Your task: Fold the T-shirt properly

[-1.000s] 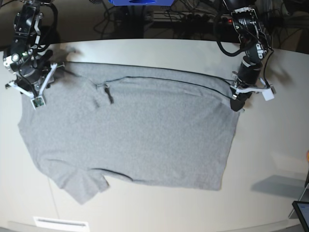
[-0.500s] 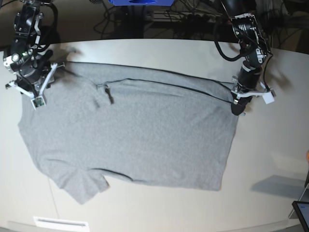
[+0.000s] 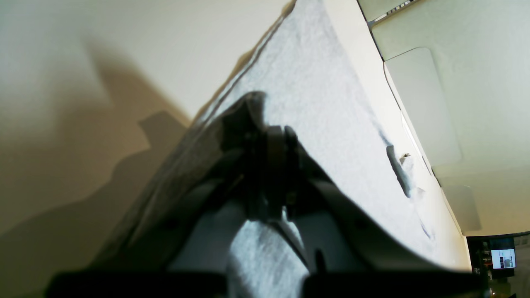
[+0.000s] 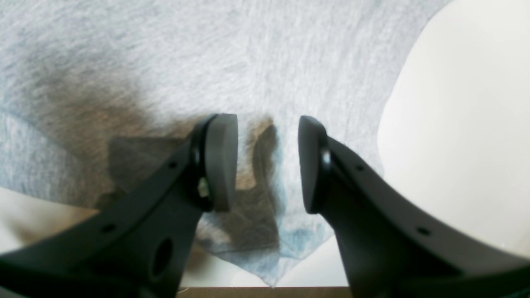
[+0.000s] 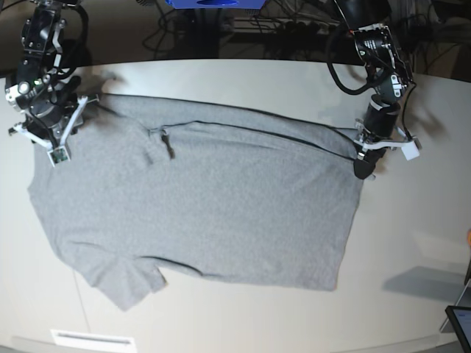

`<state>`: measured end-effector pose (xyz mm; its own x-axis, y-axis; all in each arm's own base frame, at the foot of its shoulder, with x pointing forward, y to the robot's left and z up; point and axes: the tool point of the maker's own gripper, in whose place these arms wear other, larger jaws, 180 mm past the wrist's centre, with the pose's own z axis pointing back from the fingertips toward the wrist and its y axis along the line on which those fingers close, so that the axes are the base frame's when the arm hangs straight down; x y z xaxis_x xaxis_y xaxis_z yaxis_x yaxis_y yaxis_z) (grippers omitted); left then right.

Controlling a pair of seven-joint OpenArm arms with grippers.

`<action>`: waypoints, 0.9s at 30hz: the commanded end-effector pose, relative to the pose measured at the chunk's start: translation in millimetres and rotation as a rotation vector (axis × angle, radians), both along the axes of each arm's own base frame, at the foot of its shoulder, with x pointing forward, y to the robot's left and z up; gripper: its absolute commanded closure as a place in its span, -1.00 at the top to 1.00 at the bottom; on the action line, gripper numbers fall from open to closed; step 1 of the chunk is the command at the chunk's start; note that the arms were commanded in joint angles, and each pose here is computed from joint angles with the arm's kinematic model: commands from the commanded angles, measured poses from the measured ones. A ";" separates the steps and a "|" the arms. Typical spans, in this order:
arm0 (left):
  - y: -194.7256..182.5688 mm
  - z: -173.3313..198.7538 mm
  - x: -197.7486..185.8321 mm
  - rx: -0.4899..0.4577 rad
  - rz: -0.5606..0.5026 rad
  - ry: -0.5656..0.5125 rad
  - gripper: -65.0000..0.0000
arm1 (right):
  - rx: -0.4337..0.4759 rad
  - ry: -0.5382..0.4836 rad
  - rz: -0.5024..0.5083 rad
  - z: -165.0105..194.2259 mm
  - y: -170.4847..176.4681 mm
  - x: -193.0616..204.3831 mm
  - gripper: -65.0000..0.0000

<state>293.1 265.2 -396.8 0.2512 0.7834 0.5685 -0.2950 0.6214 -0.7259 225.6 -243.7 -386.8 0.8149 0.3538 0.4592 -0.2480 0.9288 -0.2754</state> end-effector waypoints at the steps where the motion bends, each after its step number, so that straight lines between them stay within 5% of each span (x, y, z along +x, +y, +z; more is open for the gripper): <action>1: -1.8 -8.9 -4.5 -0.027 0.001 0.038 -0.92 | -0.016 -0.042 0.014 10.7 -2.6 8.1 -0.31; 7: -2.4 -10.8 -6.9 -0.027 0.000 0.045 -0.91 | -0.045 -0.028 0.209 21.7 17.2 1.6 -0.31; 12: -2.9 -11.1 -7.1 -0.025 -0.005 0.047 -0.91 | -0.040 -0.019 0.220 19.5 20.5 -3.2 -0.31; 19: -2.4 -10.7 -8.0 -0.016 -0.011 0.050 -0.29 | 0.036 -0.034 0.369 10.1 71.1 -6.1 -0.31; 27: 1.6 -3.9 -17.4 0.016 -0.015 0.047 -0.27 | 0.120 -0.027 0.563 1.4 131.3 -21.7 -0.32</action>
<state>281.9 263.3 -394.8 0.2768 0.7627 0.5846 -0.2855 0.6461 -0.7078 197.0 -111.4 -393.6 0.5244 0.6745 0.5197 -0.7129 0.6815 -0.1652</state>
